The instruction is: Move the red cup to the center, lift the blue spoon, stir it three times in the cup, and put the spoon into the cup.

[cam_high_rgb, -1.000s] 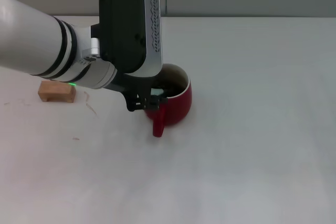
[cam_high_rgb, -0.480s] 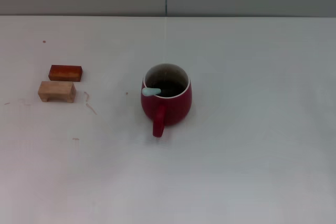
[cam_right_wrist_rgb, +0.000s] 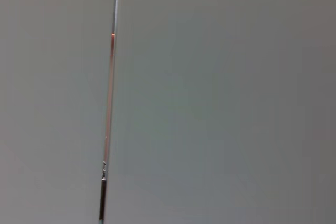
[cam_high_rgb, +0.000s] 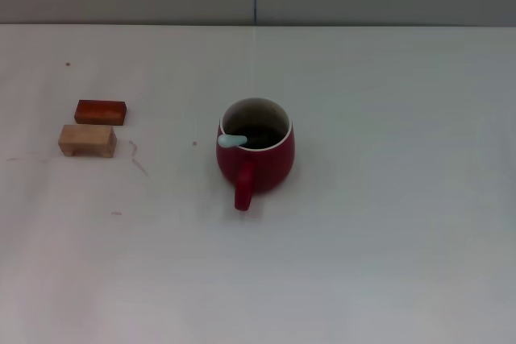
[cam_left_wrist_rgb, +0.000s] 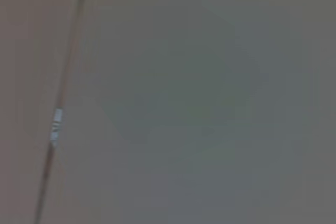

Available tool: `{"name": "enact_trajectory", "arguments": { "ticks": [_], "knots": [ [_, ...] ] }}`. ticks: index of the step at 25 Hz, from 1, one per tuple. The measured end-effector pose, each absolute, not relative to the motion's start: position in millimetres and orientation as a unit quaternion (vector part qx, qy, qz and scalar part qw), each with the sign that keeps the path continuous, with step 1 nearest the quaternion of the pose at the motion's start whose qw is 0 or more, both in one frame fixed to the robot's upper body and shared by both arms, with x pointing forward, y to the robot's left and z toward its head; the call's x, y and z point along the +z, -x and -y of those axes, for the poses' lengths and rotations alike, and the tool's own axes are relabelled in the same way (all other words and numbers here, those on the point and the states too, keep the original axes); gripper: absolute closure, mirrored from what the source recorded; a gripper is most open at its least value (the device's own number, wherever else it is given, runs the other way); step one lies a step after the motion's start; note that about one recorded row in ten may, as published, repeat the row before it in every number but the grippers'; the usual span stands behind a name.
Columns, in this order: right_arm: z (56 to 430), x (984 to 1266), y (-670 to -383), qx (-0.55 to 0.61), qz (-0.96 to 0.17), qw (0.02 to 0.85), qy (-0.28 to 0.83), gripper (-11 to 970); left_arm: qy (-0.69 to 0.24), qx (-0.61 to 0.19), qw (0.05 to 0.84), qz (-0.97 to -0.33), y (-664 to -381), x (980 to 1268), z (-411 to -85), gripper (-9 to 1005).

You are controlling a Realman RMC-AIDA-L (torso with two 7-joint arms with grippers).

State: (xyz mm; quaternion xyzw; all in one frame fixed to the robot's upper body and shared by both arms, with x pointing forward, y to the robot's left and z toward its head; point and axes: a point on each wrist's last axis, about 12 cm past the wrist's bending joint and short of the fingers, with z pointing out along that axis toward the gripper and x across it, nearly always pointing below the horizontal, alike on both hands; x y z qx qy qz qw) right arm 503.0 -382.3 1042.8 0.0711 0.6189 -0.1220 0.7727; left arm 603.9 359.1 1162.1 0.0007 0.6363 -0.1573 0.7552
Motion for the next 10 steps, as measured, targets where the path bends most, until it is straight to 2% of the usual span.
{"name": "enact_trajectory", "arguments": {
  "ticks": [3,4,5,6,7,9,10],
  "knots": [
    [386.5,1045.3,-500.4,-0.132,-0.612,0.777,-0.067,312,0.005,-0.089,0.767,-0.635,-597.3,1133.2,-365.0,400],
    [390.0,1047.3,-498.3,-0.140,-0.607,0.779,-0.066,312,-0.007,-0.032,0.775,-0.631,-589.3,1113.7,-364.6,400],
    [390.0,1047.3,-498.3,-0.140,-0.607,0.779,-0.066,312,-0.007,-0.032,0.775,-0.631,-589.3,1113.7,-364.6,400],
    [392.7,1049.0,-496.8,-0.146,-0.603,0.782,-0.064,312,-0.016,0.021,0.782,-0.622,-581.1,1098.1,-362.0,400],
    [392.7,1049.0,-496.8,-0.146,-0.603,0.782,-0.064,312,-0.016,0.021,0.782,-0.622,-581.1,1098.1,-362.0,400],
    [398.0,1052.2,-495.7,-0.157,-0.597,0.785,-0.062,312,-0.005,0.086,0.776,-0.624,-568.4,1076.7,-359.8,400],
    [398.0,1052.2,-495.7,-0.157,-0.597,0.785,-0.062,312,-0.005,0.086,0.776,-0.624,-568.4,1076.7,-359.8,400]
  ]
}}
